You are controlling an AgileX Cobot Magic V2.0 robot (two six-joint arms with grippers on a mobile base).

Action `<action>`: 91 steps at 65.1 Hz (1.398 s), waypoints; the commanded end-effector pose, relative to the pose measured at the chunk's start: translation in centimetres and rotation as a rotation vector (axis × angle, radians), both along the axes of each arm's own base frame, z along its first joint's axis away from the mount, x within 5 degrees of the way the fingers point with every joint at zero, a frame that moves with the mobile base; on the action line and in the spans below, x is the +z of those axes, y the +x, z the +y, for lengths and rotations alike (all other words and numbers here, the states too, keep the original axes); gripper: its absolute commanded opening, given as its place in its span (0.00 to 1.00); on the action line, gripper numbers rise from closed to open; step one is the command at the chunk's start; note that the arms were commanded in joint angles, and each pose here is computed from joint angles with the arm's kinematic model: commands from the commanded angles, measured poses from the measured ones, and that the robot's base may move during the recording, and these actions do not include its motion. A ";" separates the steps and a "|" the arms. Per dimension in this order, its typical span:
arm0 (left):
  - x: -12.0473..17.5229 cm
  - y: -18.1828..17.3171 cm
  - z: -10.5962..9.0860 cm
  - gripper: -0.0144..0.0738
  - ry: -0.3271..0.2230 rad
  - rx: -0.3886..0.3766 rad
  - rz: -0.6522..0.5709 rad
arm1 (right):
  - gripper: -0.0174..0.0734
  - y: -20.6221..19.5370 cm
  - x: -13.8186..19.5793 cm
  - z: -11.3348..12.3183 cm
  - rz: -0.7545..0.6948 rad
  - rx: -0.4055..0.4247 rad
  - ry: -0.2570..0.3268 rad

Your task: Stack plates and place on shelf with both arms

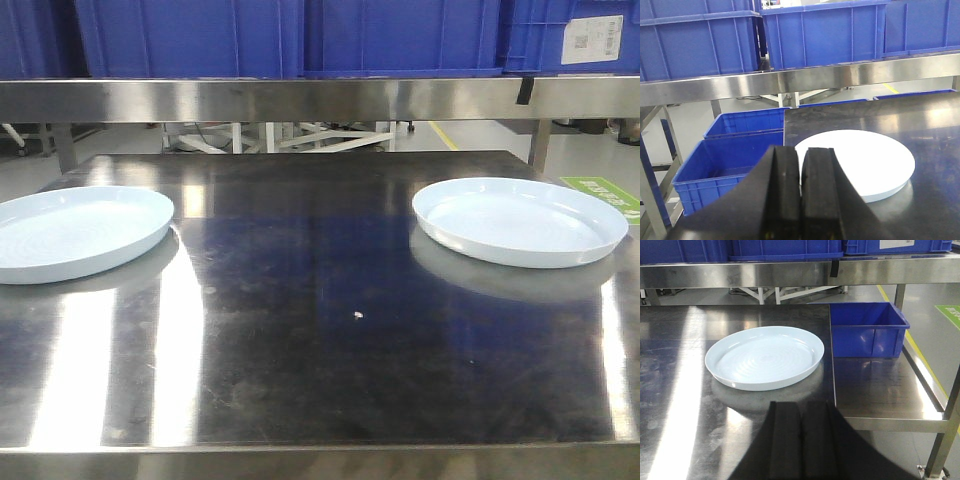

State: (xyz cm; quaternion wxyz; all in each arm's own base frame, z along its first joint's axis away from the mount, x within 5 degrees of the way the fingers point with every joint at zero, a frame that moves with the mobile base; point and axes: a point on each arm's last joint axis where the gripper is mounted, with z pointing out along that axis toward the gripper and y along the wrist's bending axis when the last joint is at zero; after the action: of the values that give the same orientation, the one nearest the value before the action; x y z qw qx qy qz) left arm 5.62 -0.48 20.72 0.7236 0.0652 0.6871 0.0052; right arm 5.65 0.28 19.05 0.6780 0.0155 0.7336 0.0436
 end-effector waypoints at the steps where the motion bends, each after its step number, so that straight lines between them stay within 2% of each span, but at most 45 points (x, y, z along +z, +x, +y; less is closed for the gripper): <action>1: 0.8 -0.3 0.0 0.26 -0.012 -0.002 -0.105 | 0.25 -0.1 0.9 -0.1 -0.101 -0.011 -0.006; 14: 0.9 -0.3 0.0 0.26 -0.017 -0.003 -0.107 | 0.25 -0.1 0.9 -0.1 -0.101 -0.011 -0.006; 21: 1.3 -0.3 0.0 0.26 -0.060 -0.005 -0.115 | 0.25 -0.1 0.9 -0.1 -0.101 -0.011 -0.006; 27: 2.3 -0.5 0.0 0.26 -0.087 -0.007 -0.128 | 0.25 -0.1 0.9 -0.1 -0.101 -0.011 -0.006; 38: 4.7 -0.6 0.0 0.26 -0.085 -0.008 -0.131 | 0.25 -0.1 0.9 -0.1 -0.101 -0.011 -0.006; 60: 8.7 1.0 -0.1 0.26 -0.070 -0.003 0.045 | 0.25 -0.1 0.9 -0.1 -0.101 -0.011 -0.006; 81: 9.1 5.2 -0.5 0.26 -0.038 0.007 0.387 | 0.25 -0.1 0.9 -0.1 -0.101 -0.011 -0.006; 91: 10.0 7.9 -0.7 0.26 -0.030 0.011 0.486 | 0.25 -0.1 0.9 -0.1 -0.101 -0.011 -0.006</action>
State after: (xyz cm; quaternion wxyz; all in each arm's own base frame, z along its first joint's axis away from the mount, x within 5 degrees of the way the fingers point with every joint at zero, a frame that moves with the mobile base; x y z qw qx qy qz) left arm 11.85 -1.05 28.58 0.5113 0.0562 0.8575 -0.0116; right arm 5.65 0.28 19.05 0.6780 0.0155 0.7336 0.0436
